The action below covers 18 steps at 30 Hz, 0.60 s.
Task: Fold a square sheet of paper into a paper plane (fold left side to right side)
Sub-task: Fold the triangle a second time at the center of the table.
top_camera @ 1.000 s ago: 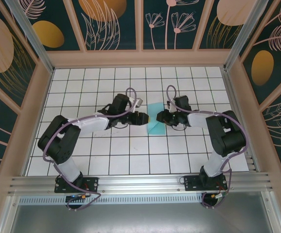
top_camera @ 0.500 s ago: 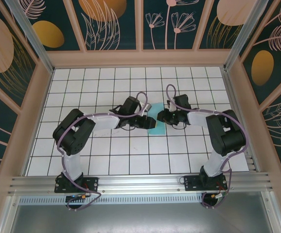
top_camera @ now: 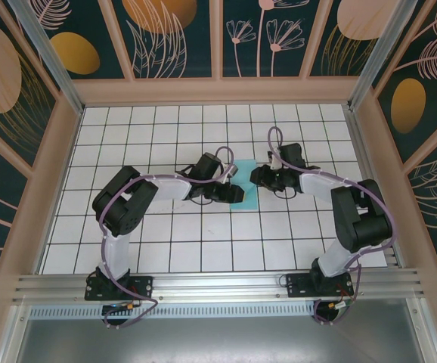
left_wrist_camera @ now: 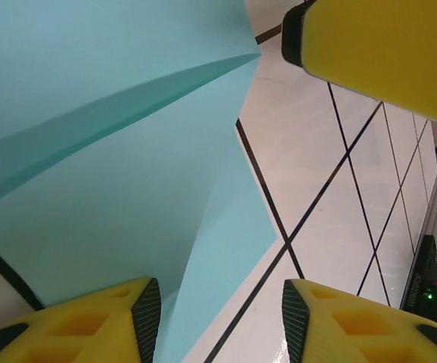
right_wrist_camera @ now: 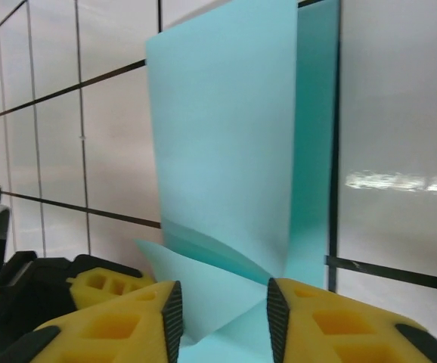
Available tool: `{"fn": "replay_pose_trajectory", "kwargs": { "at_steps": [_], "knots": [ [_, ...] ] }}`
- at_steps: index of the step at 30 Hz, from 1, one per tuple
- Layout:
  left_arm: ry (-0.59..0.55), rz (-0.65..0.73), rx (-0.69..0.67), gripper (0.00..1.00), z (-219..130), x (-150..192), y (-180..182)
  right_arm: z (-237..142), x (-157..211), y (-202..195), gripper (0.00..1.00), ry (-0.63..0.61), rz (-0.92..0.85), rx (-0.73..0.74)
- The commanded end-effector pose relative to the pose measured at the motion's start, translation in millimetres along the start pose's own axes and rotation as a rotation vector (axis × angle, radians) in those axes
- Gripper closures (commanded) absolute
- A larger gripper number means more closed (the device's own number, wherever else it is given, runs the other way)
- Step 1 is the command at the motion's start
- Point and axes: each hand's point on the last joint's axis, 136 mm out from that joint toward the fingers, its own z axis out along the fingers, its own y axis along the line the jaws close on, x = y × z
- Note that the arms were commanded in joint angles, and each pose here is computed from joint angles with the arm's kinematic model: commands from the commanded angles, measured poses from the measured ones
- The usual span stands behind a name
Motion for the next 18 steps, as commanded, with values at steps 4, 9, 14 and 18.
{"fn": "replay_pose_trajectory", "kwargs": {
  "at_steps": [4, 9, 14, 18],
  "knots": [
    [0.012, 0.019, -0.008, 0.51, 5, 1, 2, 10, 6, 26, 0.69, 0.03, -0.003, -0.106],
    [0.009, 0.019, -0.014, 0.51, 6, 0, 3, 20, 11, 25, 0.69, 0.057, -0.003, -0.101],
    [0.004, 0.027, 0.0, 0.51, 2, 0, -2, 34, 14, 11, 0.69, 0.082, 0.02, -0.061],
    [0.013, 0.039, -0.003, 0.5, 0, 2, -4, 39, 10, -3, 0.69, 0.073, 0.015, -0.003]
  ]
}}
